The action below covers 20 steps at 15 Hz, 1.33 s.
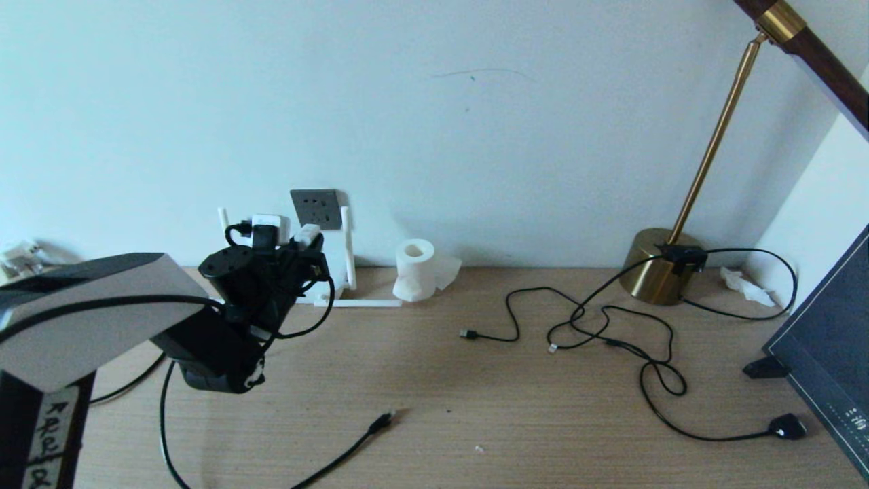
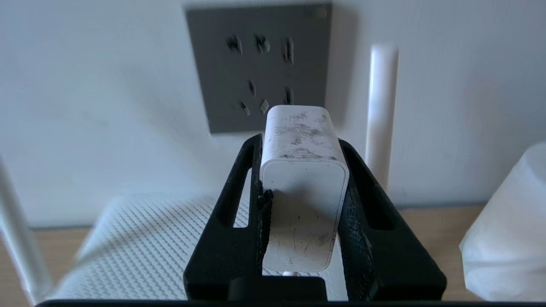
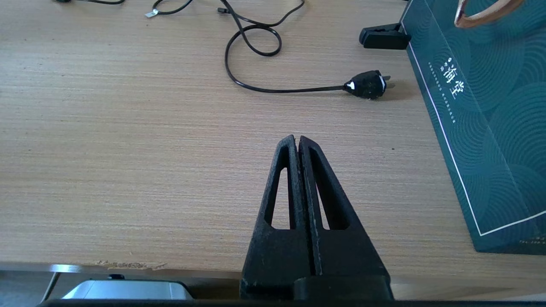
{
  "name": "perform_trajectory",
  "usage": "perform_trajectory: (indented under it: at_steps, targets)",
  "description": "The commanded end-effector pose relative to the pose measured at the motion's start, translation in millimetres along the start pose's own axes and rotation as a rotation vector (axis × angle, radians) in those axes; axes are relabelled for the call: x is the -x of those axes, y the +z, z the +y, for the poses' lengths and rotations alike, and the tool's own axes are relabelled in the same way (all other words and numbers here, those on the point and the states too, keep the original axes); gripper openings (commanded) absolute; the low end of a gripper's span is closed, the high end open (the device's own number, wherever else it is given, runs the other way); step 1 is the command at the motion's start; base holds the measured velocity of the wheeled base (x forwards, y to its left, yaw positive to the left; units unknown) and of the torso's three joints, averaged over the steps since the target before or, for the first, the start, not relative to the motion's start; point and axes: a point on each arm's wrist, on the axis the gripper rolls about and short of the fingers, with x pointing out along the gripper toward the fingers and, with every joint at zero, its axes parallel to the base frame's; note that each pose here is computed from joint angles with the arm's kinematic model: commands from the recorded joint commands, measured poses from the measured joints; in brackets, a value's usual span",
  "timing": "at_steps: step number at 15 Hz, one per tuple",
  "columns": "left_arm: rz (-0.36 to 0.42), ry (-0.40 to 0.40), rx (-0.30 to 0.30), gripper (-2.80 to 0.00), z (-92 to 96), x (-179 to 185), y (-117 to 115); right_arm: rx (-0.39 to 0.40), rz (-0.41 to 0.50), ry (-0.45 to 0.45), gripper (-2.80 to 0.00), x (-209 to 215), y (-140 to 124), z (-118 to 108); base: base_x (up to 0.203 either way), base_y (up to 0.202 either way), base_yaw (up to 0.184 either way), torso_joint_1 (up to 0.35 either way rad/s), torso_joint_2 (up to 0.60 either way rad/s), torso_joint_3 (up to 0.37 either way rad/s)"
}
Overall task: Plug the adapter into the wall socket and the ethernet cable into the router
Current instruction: Align plug and socket
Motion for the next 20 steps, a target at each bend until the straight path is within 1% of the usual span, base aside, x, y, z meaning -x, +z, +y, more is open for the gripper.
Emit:
perform_trajectory:
  at_steps: [1,5,6,8,11,15,20]
  targets:
    - [-0.001,0.003,0.0,-2.8,-1.6,-0.9,-4.1,0.0,0.002,0.0,-2.8,0.0,-0.2,0.0,0.0,0.0,0.0,0.0,0.0,0.0]
    - [-0.014,0.008,0.003,-2.8,1.0,-1.8,0.6,0.0,0.002,0.0,-2.8,0.0,-0.2,0.0,0.0,0.0,0.0,0.0,0.0,0.0]
    - [-0.029,0.011,0.005,-2.8,2.4,-4.3,3.5,0.0,0.0,0.0,-2.8,0.2,0.2,0.0,0.0,0.0,0.0,0.0,0.0,0.0]
    - [-0.054,0.032,0.002,-2.8,10.6,-10.1,6.1,0.0,0.002,0.0,-2.8,0.0,-0.2,0.0,0.0,0.0,0.0,0.0,0.0,0.0]
    - [-0.066,0.041,-0.001,-2.8,17.3,-14.2,4.9,0.0,0.002,0.0,-2.8,0.0,-0.2,0.0,0.0,0.0,0.0,0.0,0.0,0.0]
    - [-0.105,0.044,0.007,-2.8,19.5,-22.1,9.8,0.0,0.002,0.0,-2.8,0.0,-0.2,0.0,0.0,0.0,0.0,0.0,0.0,0.0]
    - [-0.099,0.023,0.008,-2.8,17.7,-23.5,3.9,0.0,0.002,0.0,-2.8,0.0,-0.2,0.0,0.0,0.0,0.0,0.0,0.0,0.0]
